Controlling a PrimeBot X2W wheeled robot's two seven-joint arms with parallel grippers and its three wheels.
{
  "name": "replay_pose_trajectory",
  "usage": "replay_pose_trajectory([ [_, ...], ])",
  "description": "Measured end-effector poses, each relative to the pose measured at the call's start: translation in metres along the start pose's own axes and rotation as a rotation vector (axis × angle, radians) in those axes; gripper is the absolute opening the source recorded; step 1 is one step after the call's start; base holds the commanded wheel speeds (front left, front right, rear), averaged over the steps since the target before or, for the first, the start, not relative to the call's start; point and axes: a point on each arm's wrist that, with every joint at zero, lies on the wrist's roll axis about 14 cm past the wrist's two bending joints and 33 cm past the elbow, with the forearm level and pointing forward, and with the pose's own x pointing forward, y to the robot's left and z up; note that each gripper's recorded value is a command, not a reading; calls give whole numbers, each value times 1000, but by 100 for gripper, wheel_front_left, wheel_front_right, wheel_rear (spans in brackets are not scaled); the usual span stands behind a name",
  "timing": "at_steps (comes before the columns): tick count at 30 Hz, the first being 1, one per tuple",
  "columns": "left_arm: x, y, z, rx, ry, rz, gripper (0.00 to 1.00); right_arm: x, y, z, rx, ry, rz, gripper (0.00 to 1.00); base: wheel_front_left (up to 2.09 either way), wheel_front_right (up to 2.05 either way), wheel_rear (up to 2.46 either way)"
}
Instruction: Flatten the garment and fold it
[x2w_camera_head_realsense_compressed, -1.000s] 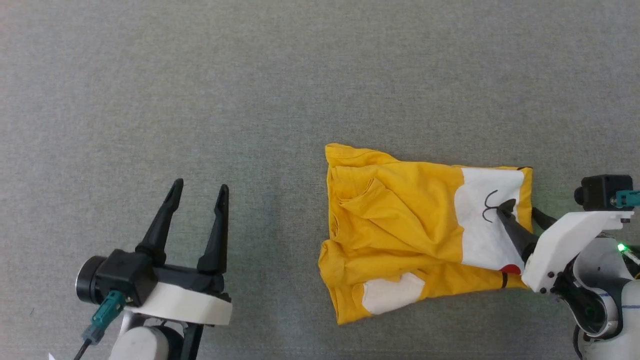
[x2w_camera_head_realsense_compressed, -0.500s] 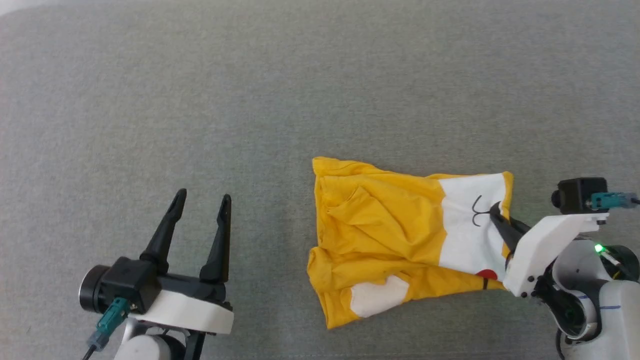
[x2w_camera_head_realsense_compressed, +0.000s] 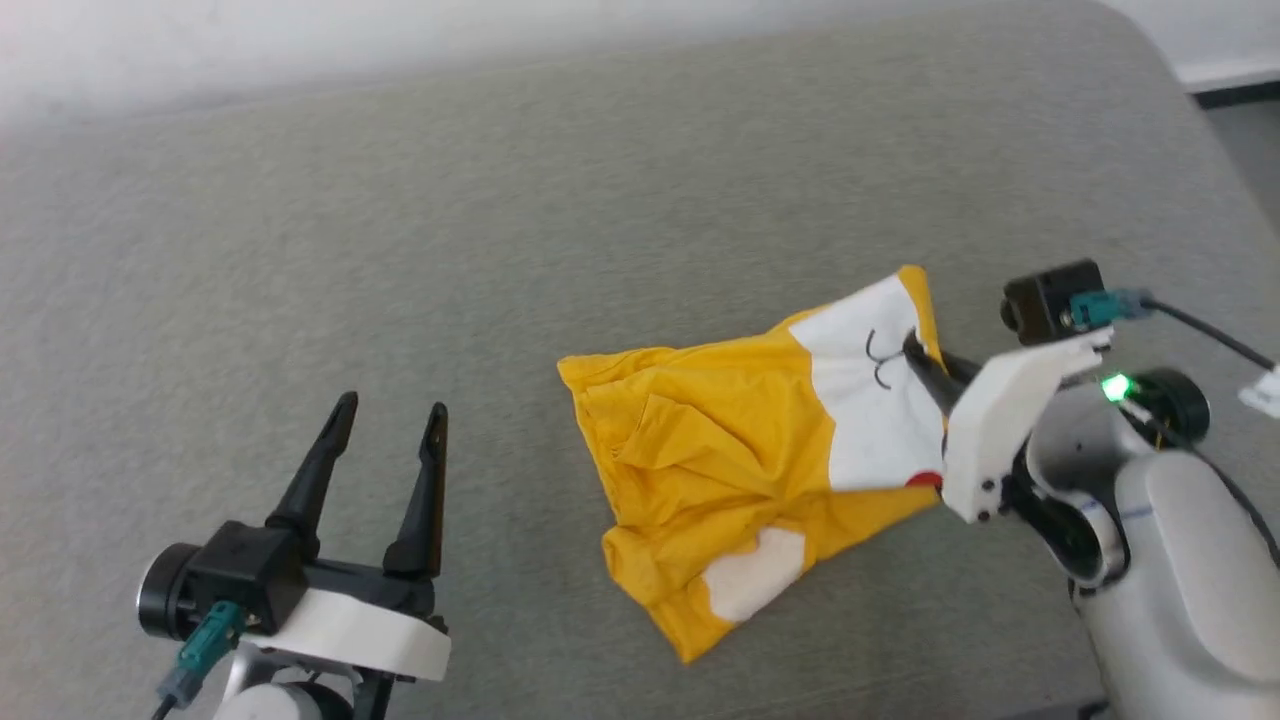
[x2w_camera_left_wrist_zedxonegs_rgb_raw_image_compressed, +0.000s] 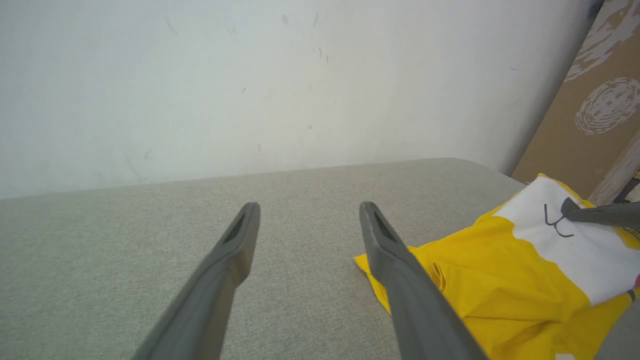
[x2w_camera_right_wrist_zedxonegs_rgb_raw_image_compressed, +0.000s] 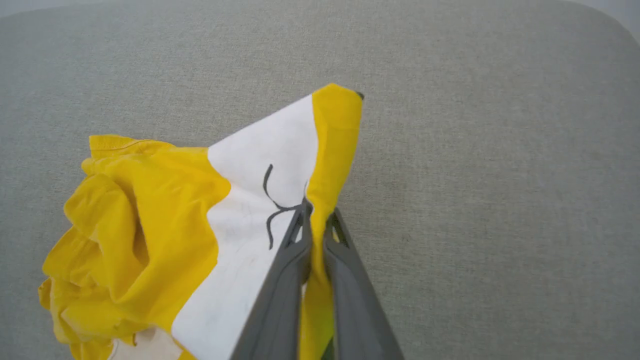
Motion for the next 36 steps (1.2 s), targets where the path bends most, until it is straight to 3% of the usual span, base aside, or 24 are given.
replay_pose_trajectory([
  [11, 24, -45, 4, -10, -2, -157, 100, -30, -65, 58, -116, -110, -161, 0, 0, 0, 0],
  [19, 50, -55, -2, 0, 2, -224, 100, -33, -118, 90, -188, -152, -283, 0, 0, 0, 0],
  [26, 76, -51, -11, 26, -3, -256, 100, -20, -166, 93, -214, -126, -385, 0, 0, 0, 0],
  [36, 101, -44, -48, 33, 53, -285, 100, -7, -237, 71, -219, -66, -565, 0, 0, 0, 0],
])
